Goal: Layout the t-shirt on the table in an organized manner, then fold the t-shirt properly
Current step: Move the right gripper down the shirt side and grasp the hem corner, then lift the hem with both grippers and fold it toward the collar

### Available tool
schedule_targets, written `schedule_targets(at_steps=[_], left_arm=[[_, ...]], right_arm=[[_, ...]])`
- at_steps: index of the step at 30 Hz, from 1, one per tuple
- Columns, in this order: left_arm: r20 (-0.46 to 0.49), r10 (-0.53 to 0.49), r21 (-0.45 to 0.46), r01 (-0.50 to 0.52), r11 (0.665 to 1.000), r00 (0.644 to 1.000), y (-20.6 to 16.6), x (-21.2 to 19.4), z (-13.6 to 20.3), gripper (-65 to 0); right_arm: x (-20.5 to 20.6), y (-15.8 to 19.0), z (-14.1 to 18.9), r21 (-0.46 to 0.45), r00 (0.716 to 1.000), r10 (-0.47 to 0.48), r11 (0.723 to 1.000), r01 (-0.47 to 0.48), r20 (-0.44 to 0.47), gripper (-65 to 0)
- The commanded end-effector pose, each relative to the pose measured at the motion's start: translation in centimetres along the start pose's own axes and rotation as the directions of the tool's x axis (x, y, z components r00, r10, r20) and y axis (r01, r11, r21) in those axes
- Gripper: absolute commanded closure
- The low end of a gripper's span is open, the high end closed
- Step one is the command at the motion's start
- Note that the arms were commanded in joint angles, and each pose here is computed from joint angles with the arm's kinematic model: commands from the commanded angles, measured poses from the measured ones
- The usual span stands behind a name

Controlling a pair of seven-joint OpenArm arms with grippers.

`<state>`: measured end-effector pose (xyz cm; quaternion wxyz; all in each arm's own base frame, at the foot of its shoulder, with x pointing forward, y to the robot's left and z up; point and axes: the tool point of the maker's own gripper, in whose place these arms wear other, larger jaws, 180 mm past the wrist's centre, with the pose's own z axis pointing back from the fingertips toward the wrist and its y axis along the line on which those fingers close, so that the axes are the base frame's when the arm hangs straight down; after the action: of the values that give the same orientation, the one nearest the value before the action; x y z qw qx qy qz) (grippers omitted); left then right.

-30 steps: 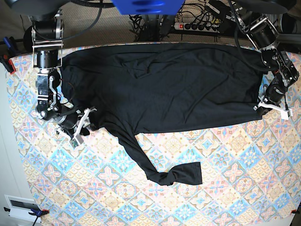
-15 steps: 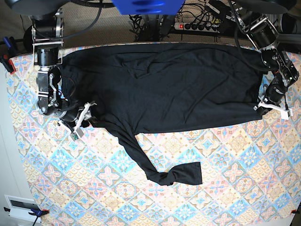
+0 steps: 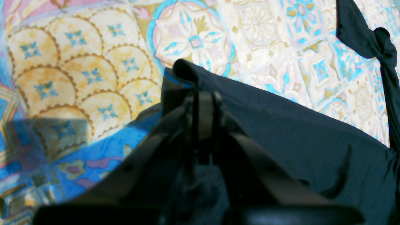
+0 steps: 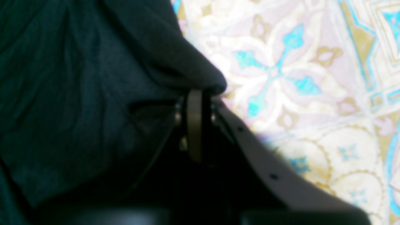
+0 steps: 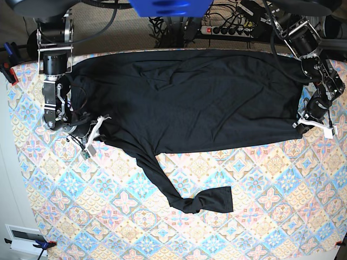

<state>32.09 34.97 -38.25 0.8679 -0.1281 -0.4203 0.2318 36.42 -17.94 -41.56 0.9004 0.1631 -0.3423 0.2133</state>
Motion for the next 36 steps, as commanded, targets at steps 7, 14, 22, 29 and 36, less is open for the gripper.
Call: schedule_targets(at_steps=[7,14,22,29,36], left_arm=[[0.081,-0.016,-0.026,0.019,0.999,0.997,-0.9,3.2,0.3,0.0],[0.139,0.003,-0.086,0.009,0.996,0.990,-1.9,5.0,1.6,0.0],[0.167,-0.038,-0.098,0.055,0.994,0.985,-1.8,5.5,4.0,0.0],[0.153,-0.027,-0.100,0.043,0.994,0.988,-0.7,4.8,5.0,0.0],[0.136,-0.031,-0.088,0.044,0.995,0.990,-0.1,4.0,5.3,0.0]], right_arm=[[4.2,1.2,2.1,-0.008,0.987,0.101,0.995,-0.101,0.125,-1.9],[4.8,4.6,4.0,0.002,0.967,0.209,0.977,-0.212,0.142,-1.4],[4.5,4.7,7.7,-0.075,0.956,0.250,0.968,-0.241,0.151,-1.4],[2.4,5.3,9.8,-0.052,0.967,0.181,0.983,-0.174,0.181,-1.4],[1.1,5.9,12.2,-0.057,0.968,0.148,0.989,-0.139,0.204,-1.4]])
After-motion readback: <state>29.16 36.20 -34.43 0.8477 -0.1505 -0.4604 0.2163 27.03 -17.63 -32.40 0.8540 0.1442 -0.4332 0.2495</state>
